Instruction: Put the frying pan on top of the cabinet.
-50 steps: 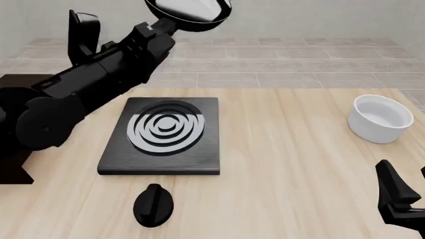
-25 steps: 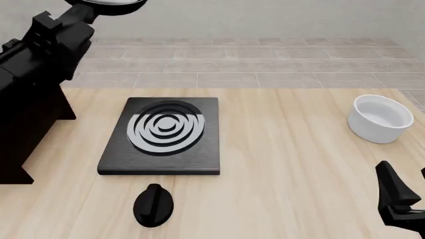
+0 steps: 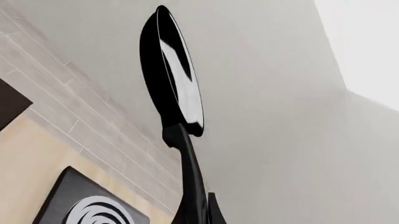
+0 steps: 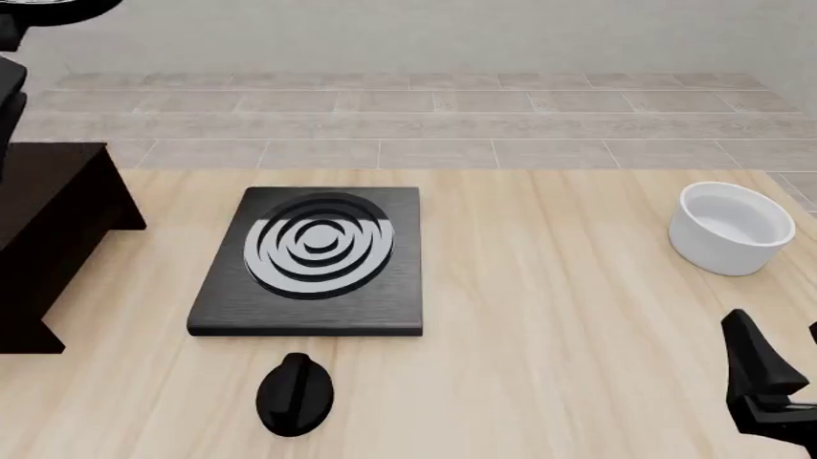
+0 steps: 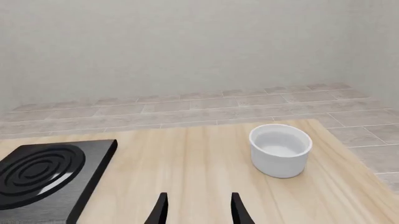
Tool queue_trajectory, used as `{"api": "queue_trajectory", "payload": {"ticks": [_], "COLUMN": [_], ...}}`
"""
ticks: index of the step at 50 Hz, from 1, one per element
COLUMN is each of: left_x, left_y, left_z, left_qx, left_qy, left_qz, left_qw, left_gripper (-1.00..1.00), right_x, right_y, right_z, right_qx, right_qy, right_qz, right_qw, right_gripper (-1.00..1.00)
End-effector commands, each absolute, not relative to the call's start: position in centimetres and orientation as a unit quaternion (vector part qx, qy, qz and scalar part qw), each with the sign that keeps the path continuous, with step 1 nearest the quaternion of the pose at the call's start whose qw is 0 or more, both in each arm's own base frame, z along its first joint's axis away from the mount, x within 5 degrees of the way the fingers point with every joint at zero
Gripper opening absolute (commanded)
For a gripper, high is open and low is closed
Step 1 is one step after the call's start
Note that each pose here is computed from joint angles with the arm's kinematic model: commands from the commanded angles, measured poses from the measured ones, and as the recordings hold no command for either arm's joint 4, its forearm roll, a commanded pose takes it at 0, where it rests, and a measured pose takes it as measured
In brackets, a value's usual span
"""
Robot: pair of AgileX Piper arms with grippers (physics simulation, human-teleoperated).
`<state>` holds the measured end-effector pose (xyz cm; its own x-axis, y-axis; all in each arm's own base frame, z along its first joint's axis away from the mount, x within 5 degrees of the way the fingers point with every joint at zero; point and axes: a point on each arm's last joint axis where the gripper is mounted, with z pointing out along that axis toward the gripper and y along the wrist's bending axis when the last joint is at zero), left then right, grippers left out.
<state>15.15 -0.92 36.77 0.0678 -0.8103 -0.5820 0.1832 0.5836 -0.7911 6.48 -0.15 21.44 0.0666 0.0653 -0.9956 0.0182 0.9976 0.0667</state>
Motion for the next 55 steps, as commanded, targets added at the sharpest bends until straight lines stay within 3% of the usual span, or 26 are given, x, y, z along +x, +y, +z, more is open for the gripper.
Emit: {"api": "queue_trajectory", "payload": {"ticks": [1, 55], "left_x": [12.9, 10.5], "left_y": [0.1, 2.2], "left_z": [36.8, 33.4], "left_qx": [-0.262, -0.339], "left_qy": [0.549, 0.519], "left_qz": [-0.335, -0.286], "left_qw": [0.720, 0.731], "left_gripper": [-1.00, -1.00], "right_x": [6.5, 6.5], "right_y": [-0.1, -0.1], "right_z": [21.4, 21.4], "right_qx": [0.030, 0.028], "right_qy": [0.683, 0.683], "right_qz": [0.016, 0.016], "right_qw": [0.729, 0.729], "right_gripper": [1.00, 1.00]}}
